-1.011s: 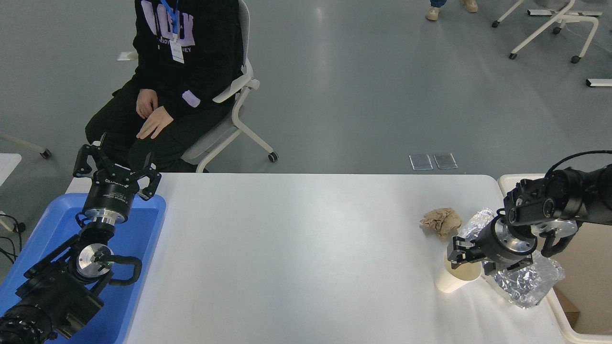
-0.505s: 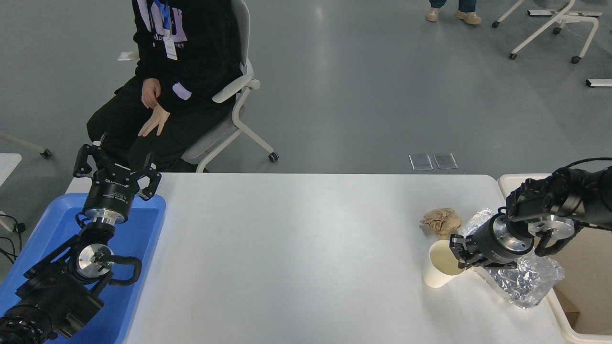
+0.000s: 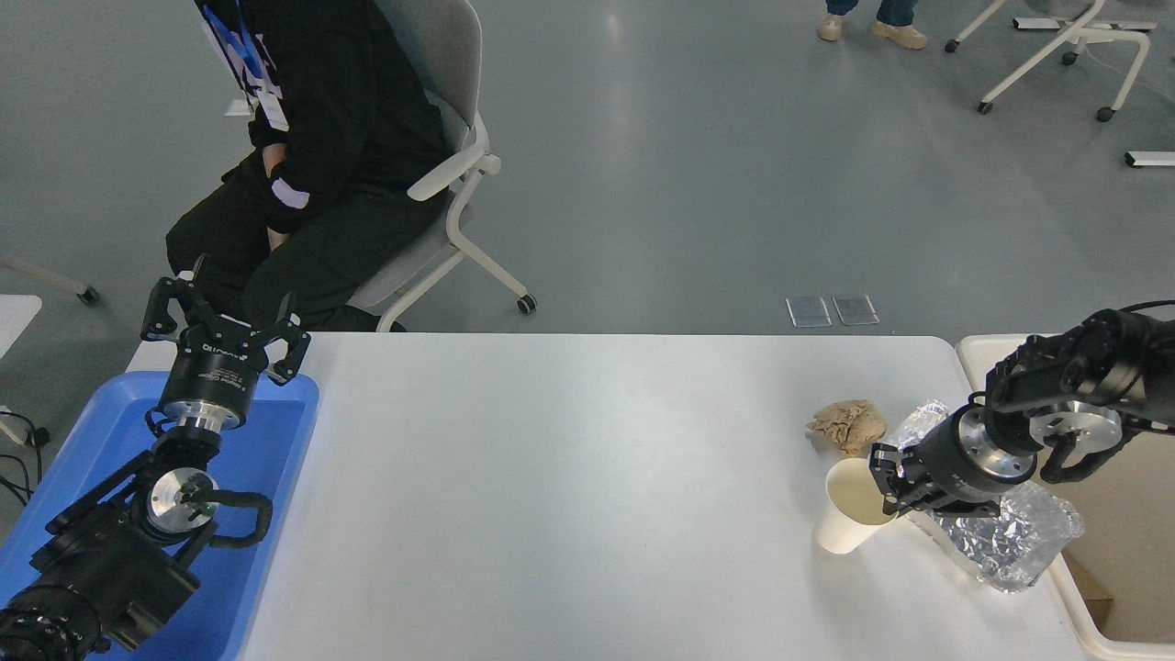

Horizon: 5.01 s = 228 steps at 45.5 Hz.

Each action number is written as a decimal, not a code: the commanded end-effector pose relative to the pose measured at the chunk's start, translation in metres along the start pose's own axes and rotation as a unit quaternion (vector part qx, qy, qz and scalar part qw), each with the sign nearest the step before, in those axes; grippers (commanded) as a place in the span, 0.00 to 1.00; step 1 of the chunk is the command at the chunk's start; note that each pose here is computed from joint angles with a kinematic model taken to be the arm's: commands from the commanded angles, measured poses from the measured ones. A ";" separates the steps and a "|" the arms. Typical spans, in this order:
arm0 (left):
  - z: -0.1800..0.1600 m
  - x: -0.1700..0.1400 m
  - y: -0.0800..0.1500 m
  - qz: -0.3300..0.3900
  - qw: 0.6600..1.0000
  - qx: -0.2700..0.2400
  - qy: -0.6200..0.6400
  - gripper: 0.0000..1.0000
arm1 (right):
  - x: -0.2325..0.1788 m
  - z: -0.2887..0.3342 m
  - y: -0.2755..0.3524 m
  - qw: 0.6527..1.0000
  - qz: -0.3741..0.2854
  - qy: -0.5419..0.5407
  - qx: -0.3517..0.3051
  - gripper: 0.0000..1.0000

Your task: Pick up paper cup place in dustbin

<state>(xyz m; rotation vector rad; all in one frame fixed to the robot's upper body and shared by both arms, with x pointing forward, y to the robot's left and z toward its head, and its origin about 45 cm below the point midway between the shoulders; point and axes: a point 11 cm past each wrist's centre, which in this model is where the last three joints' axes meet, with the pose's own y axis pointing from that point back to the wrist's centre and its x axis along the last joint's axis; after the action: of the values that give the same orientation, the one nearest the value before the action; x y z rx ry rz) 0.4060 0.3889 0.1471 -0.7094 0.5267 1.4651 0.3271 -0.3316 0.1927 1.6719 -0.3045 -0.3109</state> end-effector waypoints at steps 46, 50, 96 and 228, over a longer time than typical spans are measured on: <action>0.000 0.000 0.000 0.000 1.000 0.000 0.000 0.99 | 0.013 -0.104 0.267 0.974 0.179 0.110 0.088 0.00; 0.000 0.000 0.000 0.000 1.000 0.000 0.000 0.99 | 0.013 -0.104 0.268 0.973 0.180 0.110 0.088 0.00; 0.000 0.000 0.000 0.000 1.000 0.000 0.000 0.99 | 0.055 0.194 0.153 0.957 0.158 -0.237 0.042 0.00; 0.000 0.000 0.001 0.000 1.000 0.000 0.000 0.99 | 0.037 0.016 0.117 0.997 0.067 -0.028 -0.022 1.00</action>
<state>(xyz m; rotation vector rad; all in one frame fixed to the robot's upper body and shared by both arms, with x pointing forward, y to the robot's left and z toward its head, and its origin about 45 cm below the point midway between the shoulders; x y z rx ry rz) 0.4059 0.3888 0.1471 -0.7105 0.5267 1.4629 0.3493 -0.4437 0.2326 1.4129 -0.7813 -0.1944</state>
